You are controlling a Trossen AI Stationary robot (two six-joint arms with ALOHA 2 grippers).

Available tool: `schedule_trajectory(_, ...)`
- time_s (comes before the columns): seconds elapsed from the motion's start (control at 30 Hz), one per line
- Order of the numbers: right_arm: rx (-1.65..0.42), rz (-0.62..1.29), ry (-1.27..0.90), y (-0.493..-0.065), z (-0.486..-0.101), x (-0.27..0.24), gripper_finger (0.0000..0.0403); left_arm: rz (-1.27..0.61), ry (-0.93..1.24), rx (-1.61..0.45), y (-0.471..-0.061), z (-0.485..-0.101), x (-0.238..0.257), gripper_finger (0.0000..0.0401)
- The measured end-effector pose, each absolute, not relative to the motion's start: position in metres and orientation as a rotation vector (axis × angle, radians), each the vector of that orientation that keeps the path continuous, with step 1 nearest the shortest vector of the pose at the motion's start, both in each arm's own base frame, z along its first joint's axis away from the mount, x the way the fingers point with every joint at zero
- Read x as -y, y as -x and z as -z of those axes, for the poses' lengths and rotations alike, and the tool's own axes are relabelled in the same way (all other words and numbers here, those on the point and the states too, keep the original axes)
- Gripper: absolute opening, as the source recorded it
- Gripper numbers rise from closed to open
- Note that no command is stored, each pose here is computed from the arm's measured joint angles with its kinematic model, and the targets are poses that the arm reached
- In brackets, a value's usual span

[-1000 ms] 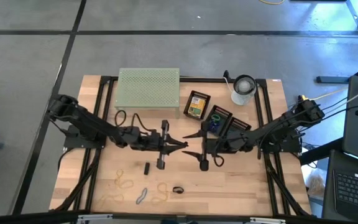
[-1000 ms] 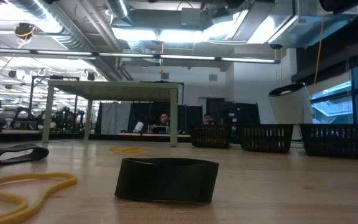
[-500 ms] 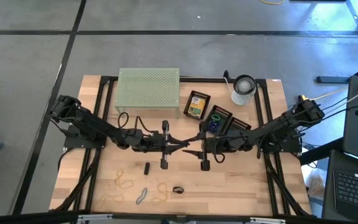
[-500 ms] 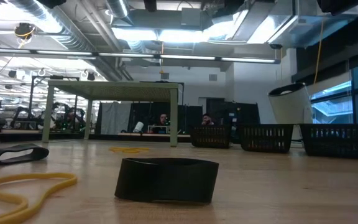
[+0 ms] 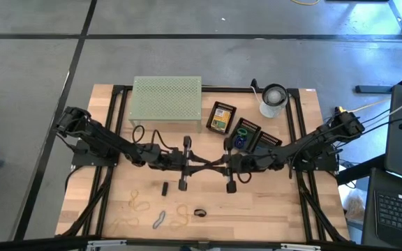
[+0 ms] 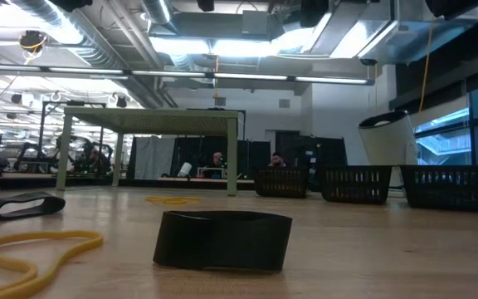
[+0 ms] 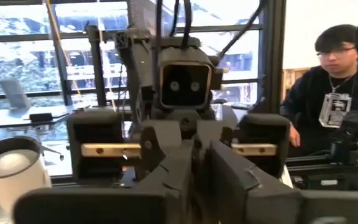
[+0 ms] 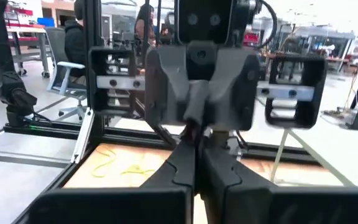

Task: Pick & Place Office Desk Supplies
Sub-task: Put the black rubber band into the bottom black bin

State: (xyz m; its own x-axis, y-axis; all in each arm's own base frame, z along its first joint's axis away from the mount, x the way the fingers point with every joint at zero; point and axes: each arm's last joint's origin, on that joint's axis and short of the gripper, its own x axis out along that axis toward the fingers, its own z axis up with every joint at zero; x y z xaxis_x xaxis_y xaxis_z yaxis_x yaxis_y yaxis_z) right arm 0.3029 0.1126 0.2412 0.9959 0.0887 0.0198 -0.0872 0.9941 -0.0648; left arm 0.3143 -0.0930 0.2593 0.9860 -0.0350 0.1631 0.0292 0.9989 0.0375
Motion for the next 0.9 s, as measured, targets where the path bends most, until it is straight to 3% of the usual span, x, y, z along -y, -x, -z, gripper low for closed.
schedule_trajectory(0.2,-0.023,-0.076,0.042,-0.302,-0.238,-0.112,0.0006,0.034,-0.015,0.167,-0.314,-0.26,0.094,0.0125)
schedule_trajectory(0.4,-0.11,0.083,-0.016,-0.293,-0.242,-0.104,0.0006,0.061,-0.022,0.13,-0.306,-0.266,0.099,0.0179)
schedule_trajectory(0.63,-0.304,0.195,-0.136,-0.26,-0.253,-0.089,0.0005,0.053,-0.069,-0.015,-0.291,-0.266,0.109,0.0188)
schedule_trajectory(0.9,-0.715,0.373,-0.385,-0.209,-0.236,-0.07,0.0007,-0.067,-0.055,-0.252,-0.282,-0.243,0.114,0.0183)
